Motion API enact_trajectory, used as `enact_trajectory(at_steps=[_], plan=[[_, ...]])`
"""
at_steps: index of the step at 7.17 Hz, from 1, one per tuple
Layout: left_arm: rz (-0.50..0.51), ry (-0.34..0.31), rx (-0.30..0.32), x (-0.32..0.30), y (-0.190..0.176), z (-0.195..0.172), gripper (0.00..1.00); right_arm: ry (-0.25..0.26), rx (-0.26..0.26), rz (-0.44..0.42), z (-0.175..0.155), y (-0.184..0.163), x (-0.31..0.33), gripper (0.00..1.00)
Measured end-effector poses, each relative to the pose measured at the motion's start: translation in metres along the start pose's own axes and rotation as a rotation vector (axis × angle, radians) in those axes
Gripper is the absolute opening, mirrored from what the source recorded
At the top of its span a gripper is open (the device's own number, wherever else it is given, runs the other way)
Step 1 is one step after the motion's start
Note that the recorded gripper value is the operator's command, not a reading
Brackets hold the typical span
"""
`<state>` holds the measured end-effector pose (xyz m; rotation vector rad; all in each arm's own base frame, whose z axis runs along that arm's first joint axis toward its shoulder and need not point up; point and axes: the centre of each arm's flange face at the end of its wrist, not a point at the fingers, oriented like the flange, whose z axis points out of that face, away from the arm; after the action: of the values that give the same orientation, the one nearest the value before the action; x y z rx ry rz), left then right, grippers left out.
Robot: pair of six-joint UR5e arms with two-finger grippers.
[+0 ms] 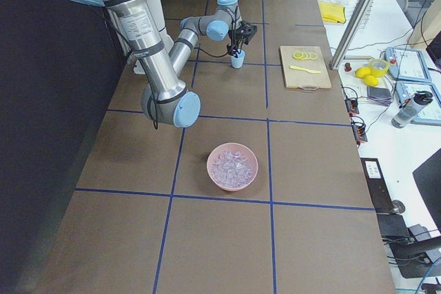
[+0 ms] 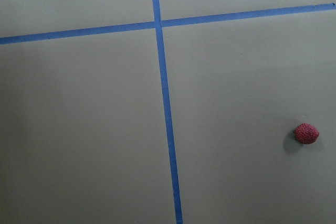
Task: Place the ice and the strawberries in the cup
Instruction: 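Move the right gripper back over the pink bowl of ice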
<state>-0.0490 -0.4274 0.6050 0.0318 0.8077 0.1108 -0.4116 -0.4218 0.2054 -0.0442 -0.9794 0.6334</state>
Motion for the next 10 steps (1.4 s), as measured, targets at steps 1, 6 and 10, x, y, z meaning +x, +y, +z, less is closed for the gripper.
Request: enact_trajectory(at_steps=[1,6,10], plan=[[0.0,0.0,0.0,0.0,0.0,0.0,1.0,0.019,-0.021,-0.053,-0.019,-0.034,0.034,0.99],[-0.009,0.002,-0.009,-0.003,0.009,0.004,1.0,0.17,-0.08,-0.55,-0.08,-0.201,0.239,0.99],[-0.012,0.026,-0.011,-0.002,0.011,0.006,1.0,0.238,-0.194,-0.924,-0.076,-0.304,0.373,0.99]])
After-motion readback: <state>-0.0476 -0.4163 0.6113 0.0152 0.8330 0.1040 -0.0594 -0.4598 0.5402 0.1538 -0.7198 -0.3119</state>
